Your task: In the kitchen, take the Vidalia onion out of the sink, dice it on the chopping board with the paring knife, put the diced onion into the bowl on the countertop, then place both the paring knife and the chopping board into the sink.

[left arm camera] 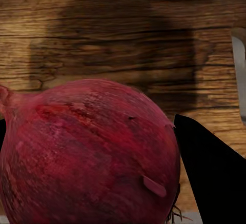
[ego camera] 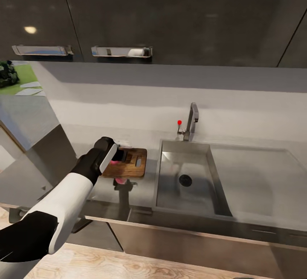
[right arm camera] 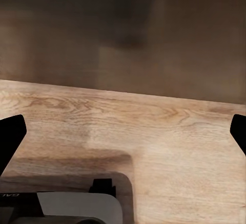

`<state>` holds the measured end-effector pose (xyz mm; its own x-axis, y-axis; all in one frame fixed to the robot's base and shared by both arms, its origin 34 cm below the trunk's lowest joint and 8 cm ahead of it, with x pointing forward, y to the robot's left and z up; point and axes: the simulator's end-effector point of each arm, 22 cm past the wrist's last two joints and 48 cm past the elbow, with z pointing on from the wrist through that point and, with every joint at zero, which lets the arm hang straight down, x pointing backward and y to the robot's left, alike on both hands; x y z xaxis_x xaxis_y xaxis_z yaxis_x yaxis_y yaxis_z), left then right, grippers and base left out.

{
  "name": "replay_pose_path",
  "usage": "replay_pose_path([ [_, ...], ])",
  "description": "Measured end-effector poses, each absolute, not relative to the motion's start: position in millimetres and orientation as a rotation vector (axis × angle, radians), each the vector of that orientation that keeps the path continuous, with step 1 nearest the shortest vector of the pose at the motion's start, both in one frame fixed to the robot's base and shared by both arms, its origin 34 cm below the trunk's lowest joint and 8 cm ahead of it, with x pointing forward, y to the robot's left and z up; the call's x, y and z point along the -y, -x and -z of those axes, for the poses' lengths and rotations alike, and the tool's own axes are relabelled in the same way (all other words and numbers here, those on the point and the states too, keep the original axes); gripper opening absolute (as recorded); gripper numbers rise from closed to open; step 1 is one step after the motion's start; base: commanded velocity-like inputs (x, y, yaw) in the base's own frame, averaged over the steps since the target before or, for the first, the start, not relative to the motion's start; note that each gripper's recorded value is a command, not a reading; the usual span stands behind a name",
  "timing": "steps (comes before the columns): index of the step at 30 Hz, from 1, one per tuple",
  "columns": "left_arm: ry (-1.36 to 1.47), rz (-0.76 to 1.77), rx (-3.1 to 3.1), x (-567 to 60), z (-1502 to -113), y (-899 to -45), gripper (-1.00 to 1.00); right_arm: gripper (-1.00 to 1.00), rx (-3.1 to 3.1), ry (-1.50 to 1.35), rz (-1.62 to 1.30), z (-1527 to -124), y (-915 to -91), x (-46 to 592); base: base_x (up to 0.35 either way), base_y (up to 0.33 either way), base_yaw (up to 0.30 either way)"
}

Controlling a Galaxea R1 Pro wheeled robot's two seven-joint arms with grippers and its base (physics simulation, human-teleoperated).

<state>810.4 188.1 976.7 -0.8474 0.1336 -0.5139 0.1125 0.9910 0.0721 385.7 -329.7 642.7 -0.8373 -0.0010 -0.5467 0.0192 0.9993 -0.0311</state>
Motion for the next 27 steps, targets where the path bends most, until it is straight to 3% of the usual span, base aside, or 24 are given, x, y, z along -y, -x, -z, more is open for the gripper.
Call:
replay_pose_path([
  [27, -0.172, -0.057, -2.615, -189.9, -965.8, -806.7, -1.00, 1.00, -2.568, -0.013, 0.047, -641.3, -383.8, 329.7, 0.029, 0.000, 0.000],
])
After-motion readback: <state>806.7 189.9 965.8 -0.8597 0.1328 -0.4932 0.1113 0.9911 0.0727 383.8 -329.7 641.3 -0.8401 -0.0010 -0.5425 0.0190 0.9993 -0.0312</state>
